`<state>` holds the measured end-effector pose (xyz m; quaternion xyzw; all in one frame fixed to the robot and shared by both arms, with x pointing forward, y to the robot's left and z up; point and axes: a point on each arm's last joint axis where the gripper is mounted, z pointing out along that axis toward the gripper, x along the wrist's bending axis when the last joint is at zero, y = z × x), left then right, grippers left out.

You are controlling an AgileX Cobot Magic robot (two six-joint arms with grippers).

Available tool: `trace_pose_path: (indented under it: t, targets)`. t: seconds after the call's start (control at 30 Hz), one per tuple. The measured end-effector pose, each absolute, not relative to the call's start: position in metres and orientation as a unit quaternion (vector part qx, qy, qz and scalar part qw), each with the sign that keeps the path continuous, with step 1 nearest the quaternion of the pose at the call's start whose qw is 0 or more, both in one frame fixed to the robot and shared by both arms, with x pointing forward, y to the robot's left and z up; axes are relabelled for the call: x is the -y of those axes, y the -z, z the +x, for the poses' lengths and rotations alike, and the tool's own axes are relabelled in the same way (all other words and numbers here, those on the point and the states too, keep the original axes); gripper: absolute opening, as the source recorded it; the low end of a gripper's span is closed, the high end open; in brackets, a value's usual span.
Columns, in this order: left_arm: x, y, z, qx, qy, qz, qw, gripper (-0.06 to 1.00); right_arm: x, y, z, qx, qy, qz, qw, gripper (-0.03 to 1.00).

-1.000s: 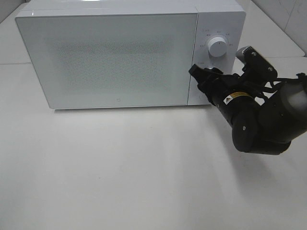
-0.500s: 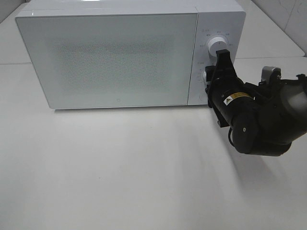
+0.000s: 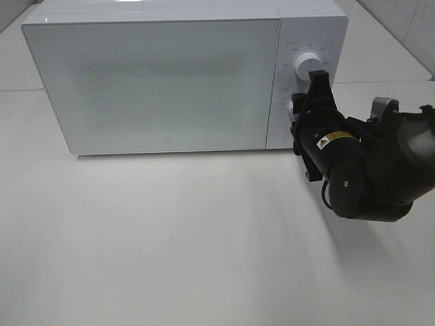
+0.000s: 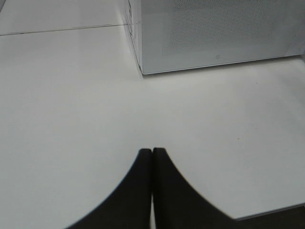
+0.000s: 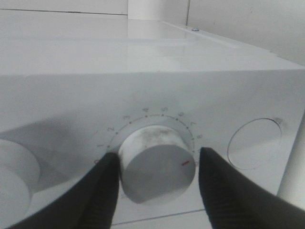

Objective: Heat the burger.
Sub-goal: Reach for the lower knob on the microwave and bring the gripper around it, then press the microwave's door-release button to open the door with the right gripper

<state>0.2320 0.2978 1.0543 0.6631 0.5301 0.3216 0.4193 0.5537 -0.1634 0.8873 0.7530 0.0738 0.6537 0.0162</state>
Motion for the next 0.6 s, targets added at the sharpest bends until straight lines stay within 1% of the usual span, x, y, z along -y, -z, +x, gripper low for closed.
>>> trace_pose_path:
  t: [0.03, 0.1, 0.13, 0.2, 0.4, 0.47, 0.5, 0.57, 0.6]
  targets:
    - [-0.298, -1.054, 0.232, -0.53, -0.322, 0.663, 0.419, 0.0, 0.163, -0.887, 0.554, -0.074, -0.654, 0.753, 0.016, 0.49]
    - [-0.298, -1.054, 0.232, -0.53, -0.322, 0.663, 0.419, 0.0, 0.164, -0.885, 0.552, -0.07, -0.648, 0.758, 0.018, 0.62]
    - [-0.298, -1.054, 0.232, -0.53, -0.322, 0.663, 0.419, 0.0, 0.164, -0.885, 0.552, -0.07, -0.648, 0.758, 0.018, 0.62]
    - [-0.298, -1.054, 0.232, -0.53, -0.322, 0.663, 0.419, 0.0, 0.164, -0.885, 0.552, -0.068, -0.647, 0.759, 0.019, 0.66]
    - [-0.298, -1.054, 0.232, -0.53, -0.322, 0.663, 0.419, 0.0, 0.165, -0.889, 0.55, -0.076, -0.647, 0.758, 0.028, 0.68]
    - [-0.298, -1.054, 0.232, -0.53, -0.322, 0.663, 0.419, 0.0, 0.168, -0.899, 0.548, -0.094, -0.657, 0.747, 0.048, 0.69]
    - [-0.298, -1.054, 0.232, -0.53, -0.322, 0.663, 0.419, 0.0, 0.168, -0.899, 0.548, -0.094, -0.657, 0.747, 0.048, 0.69]
    - [-0.298, -1.054, 0.232, -0.53, -0.322, 0.663, 0.419, 0.0, 0.173, -0.907, 0.54, -0.131, -0.655, 0.74, 0.072, 0.69]
    - [-0.298, -1.054, 0.232, -0.53, -0.322, 0.663, 0.419, 0.0, 0.173, -0.907, 0.54, -0.131, -0.655, 0.74, 0.072, 0.69]
